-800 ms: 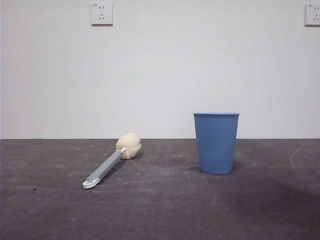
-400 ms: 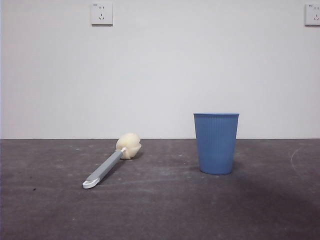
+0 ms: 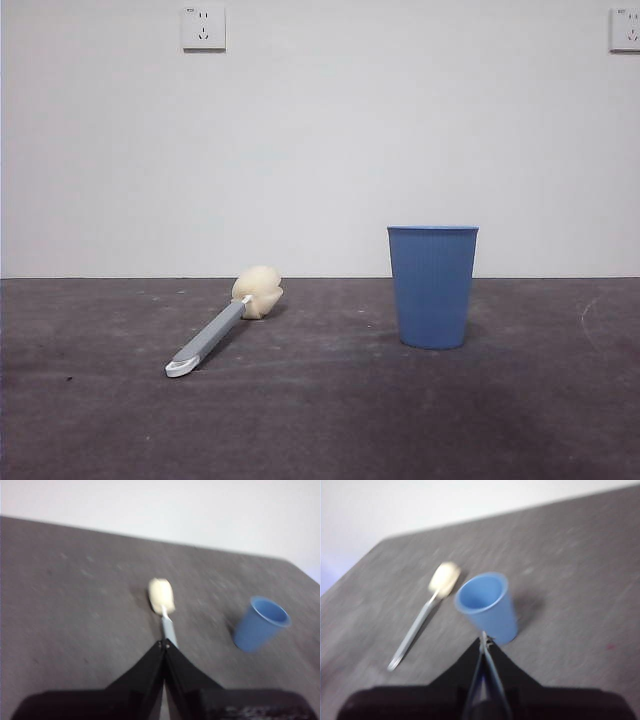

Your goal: Pick up the cup brush,pick up the cup,insert the brush into the cup,clean the cup,put the cup brush back,put the cup back to the fixed position on the table

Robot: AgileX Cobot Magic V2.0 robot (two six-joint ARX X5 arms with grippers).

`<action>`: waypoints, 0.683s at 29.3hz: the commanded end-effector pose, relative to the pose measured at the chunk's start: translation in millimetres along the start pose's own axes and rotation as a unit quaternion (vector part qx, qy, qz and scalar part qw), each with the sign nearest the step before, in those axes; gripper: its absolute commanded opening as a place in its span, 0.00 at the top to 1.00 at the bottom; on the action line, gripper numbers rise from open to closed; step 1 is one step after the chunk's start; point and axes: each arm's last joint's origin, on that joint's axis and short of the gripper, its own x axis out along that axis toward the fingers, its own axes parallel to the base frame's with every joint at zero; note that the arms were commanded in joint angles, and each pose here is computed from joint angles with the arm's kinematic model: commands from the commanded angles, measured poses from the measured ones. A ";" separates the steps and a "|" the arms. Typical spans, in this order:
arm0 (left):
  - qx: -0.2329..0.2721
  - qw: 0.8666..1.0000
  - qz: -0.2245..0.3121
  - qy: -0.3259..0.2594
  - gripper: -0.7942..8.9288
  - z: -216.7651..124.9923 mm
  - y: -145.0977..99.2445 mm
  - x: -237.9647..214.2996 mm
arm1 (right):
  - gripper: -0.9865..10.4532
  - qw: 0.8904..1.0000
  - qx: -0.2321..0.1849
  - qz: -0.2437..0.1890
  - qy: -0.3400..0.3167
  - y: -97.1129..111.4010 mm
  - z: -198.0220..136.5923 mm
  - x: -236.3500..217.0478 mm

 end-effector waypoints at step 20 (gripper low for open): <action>0.060 0.977 -0.044 0.202 0.92 33.9 -17.0 -18.1 | 0.91 0.980 -0.052 0.049 0.186 20.3 39.2 -21.8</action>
